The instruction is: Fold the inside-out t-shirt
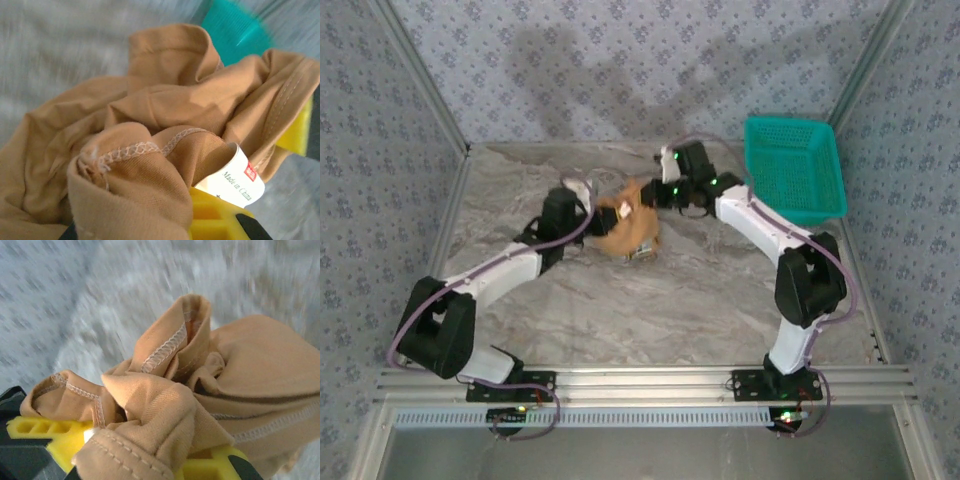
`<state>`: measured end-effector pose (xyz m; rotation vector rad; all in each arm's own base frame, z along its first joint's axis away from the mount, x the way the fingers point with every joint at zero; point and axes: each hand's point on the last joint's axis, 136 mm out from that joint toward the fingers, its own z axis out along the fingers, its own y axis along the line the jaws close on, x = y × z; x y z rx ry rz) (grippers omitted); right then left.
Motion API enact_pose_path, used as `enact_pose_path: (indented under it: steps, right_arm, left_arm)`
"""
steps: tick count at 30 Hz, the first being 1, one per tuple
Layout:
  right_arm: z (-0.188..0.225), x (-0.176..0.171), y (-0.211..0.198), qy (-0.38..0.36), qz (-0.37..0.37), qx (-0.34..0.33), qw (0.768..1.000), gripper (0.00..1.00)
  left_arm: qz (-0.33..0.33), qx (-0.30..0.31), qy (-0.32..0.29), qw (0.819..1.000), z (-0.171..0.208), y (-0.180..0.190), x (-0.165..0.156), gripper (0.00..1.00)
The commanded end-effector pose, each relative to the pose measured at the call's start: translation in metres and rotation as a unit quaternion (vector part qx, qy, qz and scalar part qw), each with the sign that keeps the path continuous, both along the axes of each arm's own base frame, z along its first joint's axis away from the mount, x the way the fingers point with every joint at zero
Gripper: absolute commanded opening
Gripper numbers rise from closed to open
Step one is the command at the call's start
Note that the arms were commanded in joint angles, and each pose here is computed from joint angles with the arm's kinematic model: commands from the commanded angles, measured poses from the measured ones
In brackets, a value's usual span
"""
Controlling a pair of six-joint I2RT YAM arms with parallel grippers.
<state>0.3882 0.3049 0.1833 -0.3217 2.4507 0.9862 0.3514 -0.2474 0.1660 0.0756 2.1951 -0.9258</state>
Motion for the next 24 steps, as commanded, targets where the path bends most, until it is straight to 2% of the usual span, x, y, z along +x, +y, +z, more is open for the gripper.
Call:
enact_pose_path:
  steps: [1,7,13,18,21,24]
  right_arm:
    - [-0.019,-0.027,-0.006,0.021,-0.021,0.004,1.0,0.0]
    - [-0.055,-0.071,-0.046,0.054,-0.062,-0.016,0.997,0.0]
    - [-0.085,-0.082,-0.064,0.082,-0.081,-0.03,0.993,0.0]
    - [-0.093,-0.083,-0.081,0.081,-0.117,-0.041,0.989,0.0]
    - [-0.1,-0.09,-0.091,0.093,-0.147,-0.037,0.984,0.0]
    - [-0.112,-0.099,-0.1,0.099,-0.165,-0.039,0.98,0.0]
  left_arm:
    - [0.036,0.006,-0.007,0.999,0.001,0.003,-0.005,0.02]
    - [-0.032,0.056,-0.009,0.998,0.005,-0.031,-0.01,0.05]
    - [-0.116,0.112,0.032,0.986,-0.014,-0.067,0.014,0.12]
    - [-0.232,0.125,0.078,0.962,-0.039,-0.111,0.024,0.3]
    - [-0.283,0.128,0.108,0.944,-0.063,-0.129,0.025,0.46]
    - [-0.316,0.141,0.125,0.93,-0.086,-0.144,0.021,0.58]
